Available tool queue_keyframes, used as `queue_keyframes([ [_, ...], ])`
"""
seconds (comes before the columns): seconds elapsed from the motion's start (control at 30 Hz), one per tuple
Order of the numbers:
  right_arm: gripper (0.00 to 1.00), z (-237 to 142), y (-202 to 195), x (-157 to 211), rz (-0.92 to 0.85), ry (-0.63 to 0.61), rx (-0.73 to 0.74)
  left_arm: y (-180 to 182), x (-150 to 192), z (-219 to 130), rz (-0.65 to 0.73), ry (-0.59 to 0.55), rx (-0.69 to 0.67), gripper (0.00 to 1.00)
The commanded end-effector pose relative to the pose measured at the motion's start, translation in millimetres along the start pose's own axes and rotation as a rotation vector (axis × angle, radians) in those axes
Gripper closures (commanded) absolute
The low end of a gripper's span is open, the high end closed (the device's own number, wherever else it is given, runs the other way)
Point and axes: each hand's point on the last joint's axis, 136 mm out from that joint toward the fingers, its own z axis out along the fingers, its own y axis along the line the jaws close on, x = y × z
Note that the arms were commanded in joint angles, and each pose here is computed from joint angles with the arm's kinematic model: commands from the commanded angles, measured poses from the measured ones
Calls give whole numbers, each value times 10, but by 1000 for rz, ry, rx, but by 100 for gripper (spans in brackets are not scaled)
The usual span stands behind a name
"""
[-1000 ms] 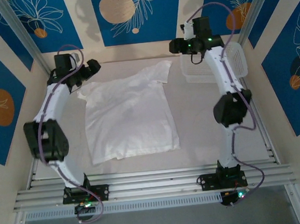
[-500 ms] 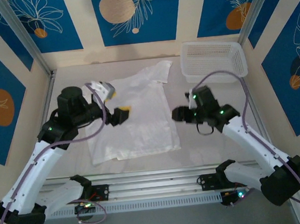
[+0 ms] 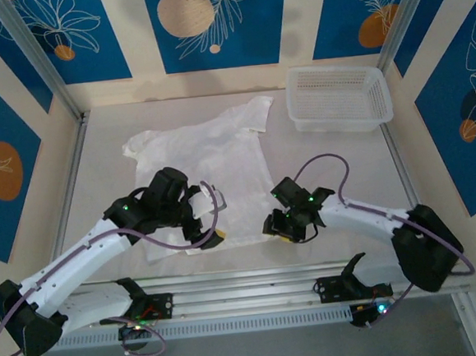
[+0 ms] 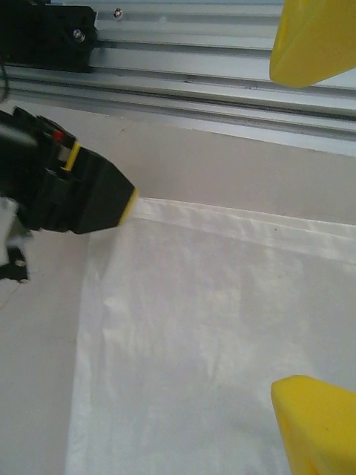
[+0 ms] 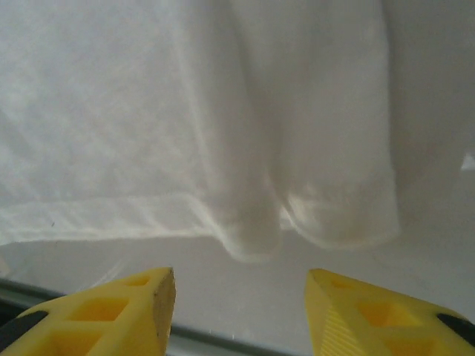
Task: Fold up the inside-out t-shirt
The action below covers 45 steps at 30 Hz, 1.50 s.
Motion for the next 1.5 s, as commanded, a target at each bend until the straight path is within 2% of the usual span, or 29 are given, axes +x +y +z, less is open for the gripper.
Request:
queue_keyframes([
  [0.0, 51, 117, 161, -121, 0, -19, -27, -34, -80, 40, 50, -41, 17, 1],
  [0.07, 54, 151, 154, -192, -2, -35, 3, -43, -72, 58, 41, -37, 25, 1],
  [0.23, 68, 104, 182, -204, -15, -44, 7, -54, -33, 119, 12, -39, 35, 1],
  [0.33, 70, 59, 159, -203, -28, -54, 16, -53, 6, 175, 2, -35, 37, 1],
  [0.47, 65, 77, 186, -170, -42, -28, 10, -62, -9, 243, -3, -34, 52, 1],
  [0.5, 66, 94, 189, -164, -44, -24, 9, -58, -14, 253, 0, -35, 52, 1],
  [0.6, 77, 136, 196, -174, -39, -18, 8, -36, -24, 280, 3, -39, 45, 1],
  [0.67, 96, 124, 217, -176, -39, -17, 7, -29, 2, 303, 0, -33, 44, 1],
  [0.7, 100, 108, 221, -176, -37, -16, 9, -32, 26, 321, 0, -27, 45, 1],
  [0.87, 100, -87, 369, -128, -62, -11, -49, -32, 218, 514, -24, 30, 44, 1],
  [1.03, 100, -350, 508, -150, -79, -43, -108, 61, 182, 826, -33, -35, -1, 1],
  [1.23, 100, -527, 602, -171, -73, -59, -159, 238, 87, 1156, -44, -55, -68, 1],
  [1.47, 100, -653, 693, -197, -57, -74, -203, 293, 185, 1480, -29, -22, -99, 1],
])
